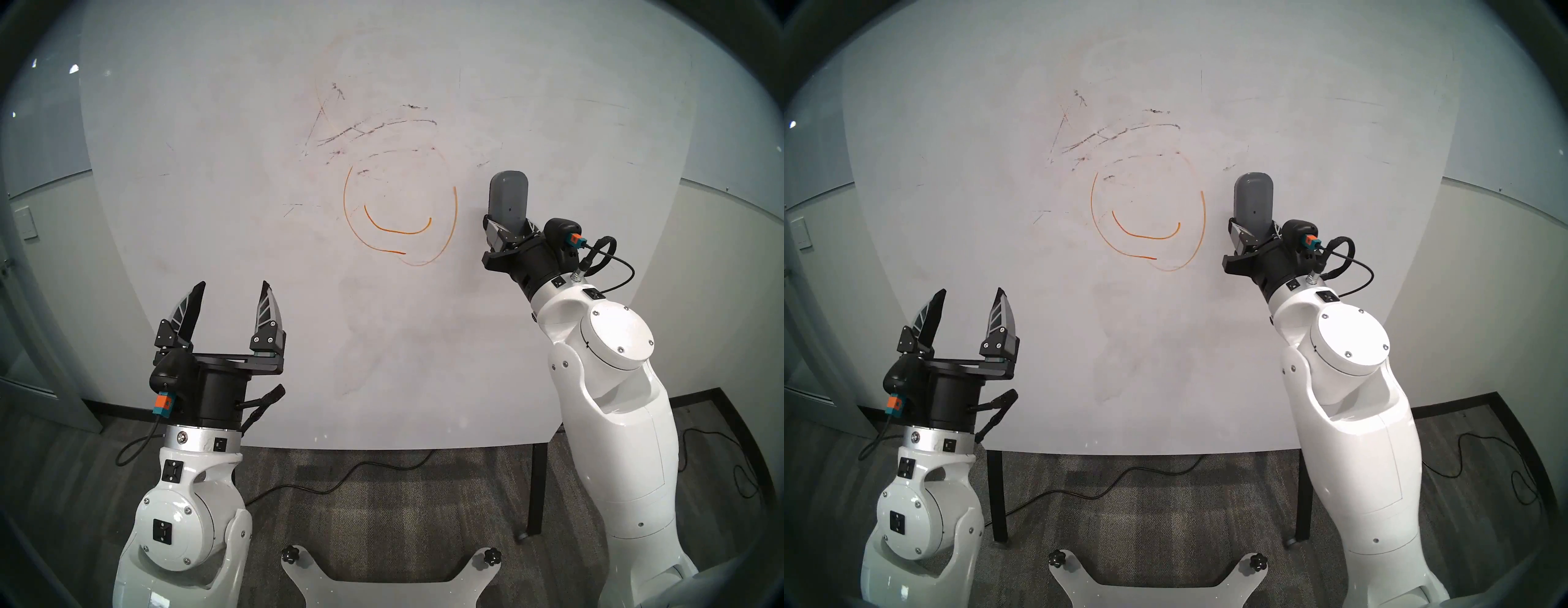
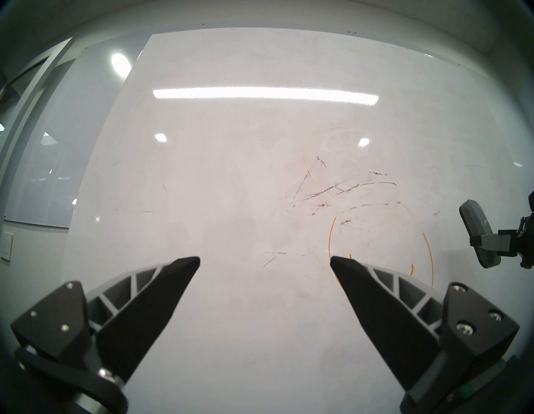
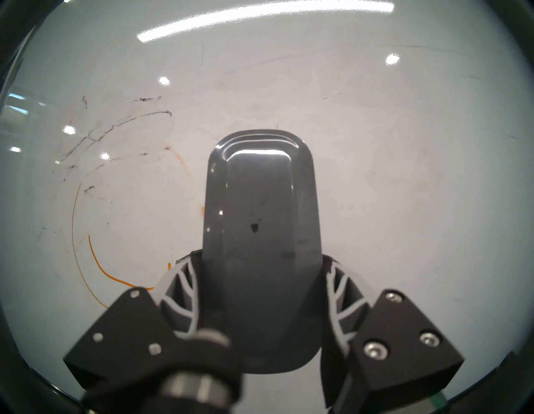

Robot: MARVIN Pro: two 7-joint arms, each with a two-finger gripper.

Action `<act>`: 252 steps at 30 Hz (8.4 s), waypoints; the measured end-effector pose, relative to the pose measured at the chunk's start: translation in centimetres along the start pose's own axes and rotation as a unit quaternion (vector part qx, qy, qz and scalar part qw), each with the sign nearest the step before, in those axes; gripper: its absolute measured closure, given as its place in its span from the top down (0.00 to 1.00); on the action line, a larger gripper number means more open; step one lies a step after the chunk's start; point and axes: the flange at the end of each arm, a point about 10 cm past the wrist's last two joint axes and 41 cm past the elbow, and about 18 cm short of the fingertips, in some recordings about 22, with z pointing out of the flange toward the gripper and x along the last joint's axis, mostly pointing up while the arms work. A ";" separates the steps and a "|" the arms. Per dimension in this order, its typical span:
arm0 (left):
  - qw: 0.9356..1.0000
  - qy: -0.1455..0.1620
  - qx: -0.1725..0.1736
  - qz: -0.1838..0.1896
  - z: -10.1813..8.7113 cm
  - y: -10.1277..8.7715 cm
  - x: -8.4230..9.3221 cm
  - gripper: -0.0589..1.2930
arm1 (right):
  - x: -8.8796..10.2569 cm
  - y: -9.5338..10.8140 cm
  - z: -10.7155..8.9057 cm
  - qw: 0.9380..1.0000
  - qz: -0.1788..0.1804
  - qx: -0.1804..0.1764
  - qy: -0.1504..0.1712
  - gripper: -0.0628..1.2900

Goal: Erase all marks on the whiteboard with the eraser

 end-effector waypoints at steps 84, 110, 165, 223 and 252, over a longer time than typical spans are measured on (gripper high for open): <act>1.000 0.000 0.000 0.000 0.0 0.0 0.0 0.97 | -2.3 -5.1 7.0 0.999 -0.019 -0.047 0.000 0.44; 1.000 0.000 0.000 0.000 0.0 0.0 0.0 0.97 | -2.3 -5.4 7.0 0.999 -0.019 -0.048 0.004 0.55; 1.000 0.000 0.000 0.000 0.0 0.0 0.0 0.97 | -0.8 -4.3 3.2 0.999 -0.008 -0.033 0.010 0.93; 1.000 0.000 0.000 0.000 0.0 0.0 0.0 0.97 | -2.0 -7.2 5.9 0.995 -0.018 -0.095 0.004 0.46; 1.000 0.001 0.000 0.000 0.0 0.0 0.0 0.97 | -4.8 -7.5 4.3 0.996 -0.036 -0.079 -0.027 0.03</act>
